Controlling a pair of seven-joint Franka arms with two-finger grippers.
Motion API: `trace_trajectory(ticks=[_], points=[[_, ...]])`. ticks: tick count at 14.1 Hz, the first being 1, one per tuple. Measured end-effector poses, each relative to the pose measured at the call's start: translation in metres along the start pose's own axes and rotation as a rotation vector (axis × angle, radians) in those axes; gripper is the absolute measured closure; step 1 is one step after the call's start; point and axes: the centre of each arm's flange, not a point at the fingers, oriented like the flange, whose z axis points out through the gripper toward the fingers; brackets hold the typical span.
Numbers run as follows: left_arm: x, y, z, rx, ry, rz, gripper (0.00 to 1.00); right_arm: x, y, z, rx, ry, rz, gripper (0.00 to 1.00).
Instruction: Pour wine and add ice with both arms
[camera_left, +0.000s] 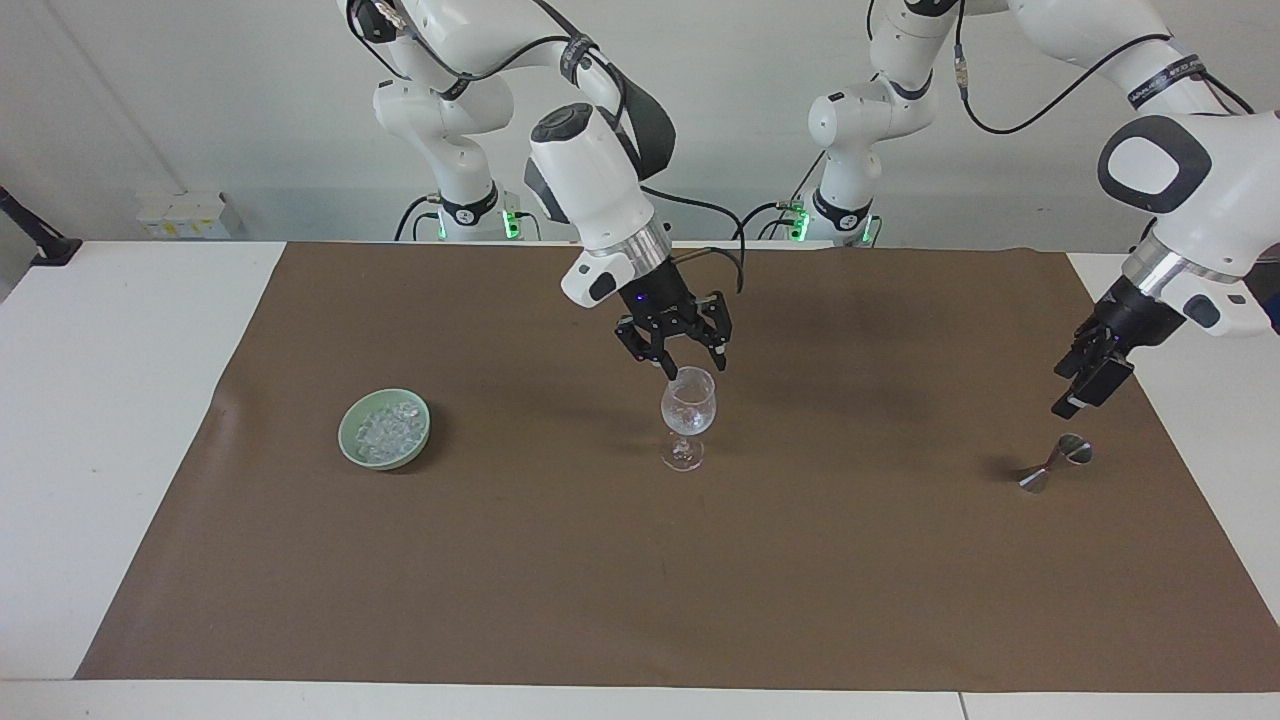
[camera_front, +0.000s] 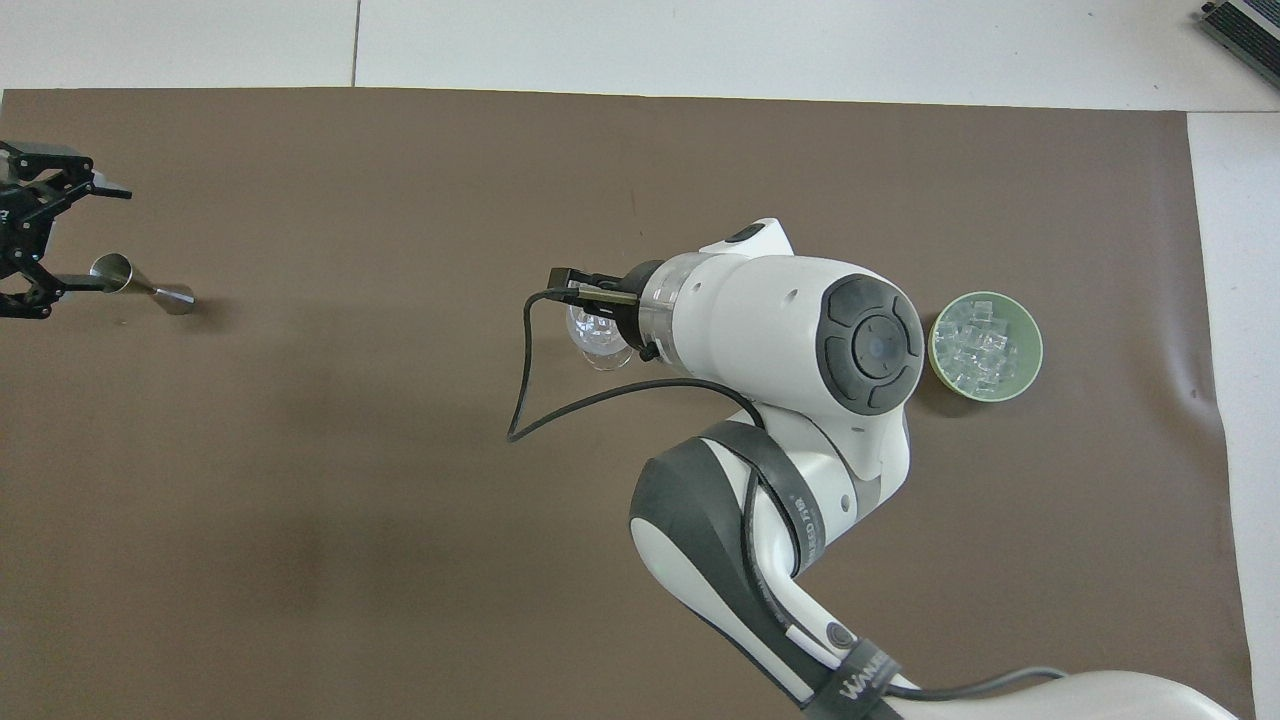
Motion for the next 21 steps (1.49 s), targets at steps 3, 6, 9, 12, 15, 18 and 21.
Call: trace_trajectory(ticks=[3,6,9,12,15,18,21], points=[[-0.035,0.01,-0.015,0.135,-0.041,0.288,0.0,0.004,0.003,-0.001,-0.041,0.033,-0.055,0.0],[-0.064,0.012,-0.048,0.17,-0.065,0.433,0.0,0.02,0.021,-0.009,-0.122,0.047,-0.076,0.0],[-0.08,0.018,-0.07,0.181,-0.062,0.475,0.0,0.042,0.051,-0.034,-0.253,0.072,-0.087,0.0],[-0.083,0.02,-0.08,0.182,-0.06,0.484,0.0,0.059,0.078,-0.066,-0.346,0.08,-0.067,0.0],[-0.083,0.021,-0.089,0.173,-0.044,0.488,0.0,0.074,0.106,-0.099,-0.408,0.076,-0.055,0.0],[-0.088,0.023,-0.1,0.164,-0.028,0.5,0.0,0.081,0.128,-0.126,-0.453,0.06,-0.053,0.0],[-0.091,0.022,-0.106,0.161,-0.023,0.511,0.0,0.089,0.143,-0.155,-0.496,0.032,-0.023,0.0]])
